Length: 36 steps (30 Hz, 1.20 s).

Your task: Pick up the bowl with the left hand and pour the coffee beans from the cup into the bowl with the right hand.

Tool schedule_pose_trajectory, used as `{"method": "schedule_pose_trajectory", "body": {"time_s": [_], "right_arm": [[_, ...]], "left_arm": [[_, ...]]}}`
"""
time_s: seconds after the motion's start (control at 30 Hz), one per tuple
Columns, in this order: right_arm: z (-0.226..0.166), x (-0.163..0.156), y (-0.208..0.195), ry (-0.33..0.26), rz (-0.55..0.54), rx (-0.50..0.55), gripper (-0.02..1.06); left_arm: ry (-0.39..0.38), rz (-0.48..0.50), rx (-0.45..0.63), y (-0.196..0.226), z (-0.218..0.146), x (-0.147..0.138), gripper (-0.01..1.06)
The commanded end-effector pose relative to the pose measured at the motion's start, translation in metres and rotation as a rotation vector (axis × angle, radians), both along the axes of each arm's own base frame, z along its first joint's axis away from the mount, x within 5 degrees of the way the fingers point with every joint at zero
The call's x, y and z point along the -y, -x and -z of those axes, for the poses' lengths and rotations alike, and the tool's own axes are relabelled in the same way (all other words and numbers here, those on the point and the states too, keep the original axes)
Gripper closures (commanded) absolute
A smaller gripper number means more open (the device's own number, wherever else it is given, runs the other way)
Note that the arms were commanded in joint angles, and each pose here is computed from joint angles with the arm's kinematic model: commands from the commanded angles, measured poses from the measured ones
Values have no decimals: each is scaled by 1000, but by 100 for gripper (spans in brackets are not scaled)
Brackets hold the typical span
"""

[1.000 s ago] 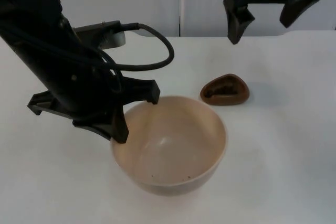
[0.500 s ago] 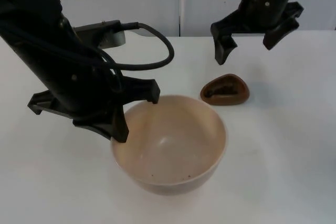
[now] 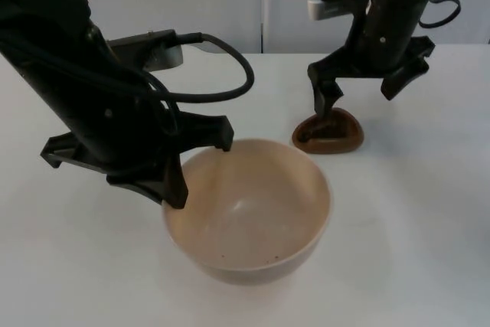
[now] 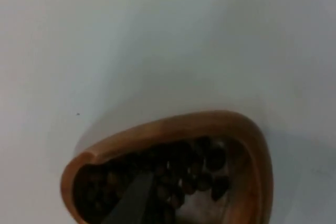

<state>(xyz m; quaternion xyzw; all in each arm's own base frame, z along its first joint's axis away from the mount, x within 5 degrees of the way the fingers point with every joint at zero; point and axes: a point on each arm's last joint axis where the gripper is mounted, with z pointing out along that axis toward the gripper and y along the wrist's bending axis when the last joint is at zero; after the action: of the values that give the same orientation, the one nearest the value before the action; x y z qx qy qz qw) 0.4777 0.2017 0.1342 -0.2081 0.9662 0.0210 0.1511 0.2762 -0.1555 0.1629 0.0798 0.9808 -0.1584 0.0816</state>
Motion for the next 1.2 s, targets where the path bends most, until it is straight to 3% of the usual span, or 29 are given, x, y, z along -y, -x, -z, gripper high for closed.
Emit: {"method": "schedule_pose_trajectory", "body": {"time_s": [0.0,0.13,0.57,1.07,1.17], "right_arm": [[-2,4,-4,-7,10,23,7],[2,7,-6,44,-7,37,8],[26,2,-5,54,-18,7,9],[37,1,-6,53,-21,7,26],[37,1,-6,55,-22,8,39]], "left_arm": [[19,-16,10,1,-3,1,105],[24,-21,9,0,-3,1,105],[25,-21,11,0,-3,1,105],[29,-26,11,0,-4,1,105],[32,-29,10,0,-4,1,105]]}}
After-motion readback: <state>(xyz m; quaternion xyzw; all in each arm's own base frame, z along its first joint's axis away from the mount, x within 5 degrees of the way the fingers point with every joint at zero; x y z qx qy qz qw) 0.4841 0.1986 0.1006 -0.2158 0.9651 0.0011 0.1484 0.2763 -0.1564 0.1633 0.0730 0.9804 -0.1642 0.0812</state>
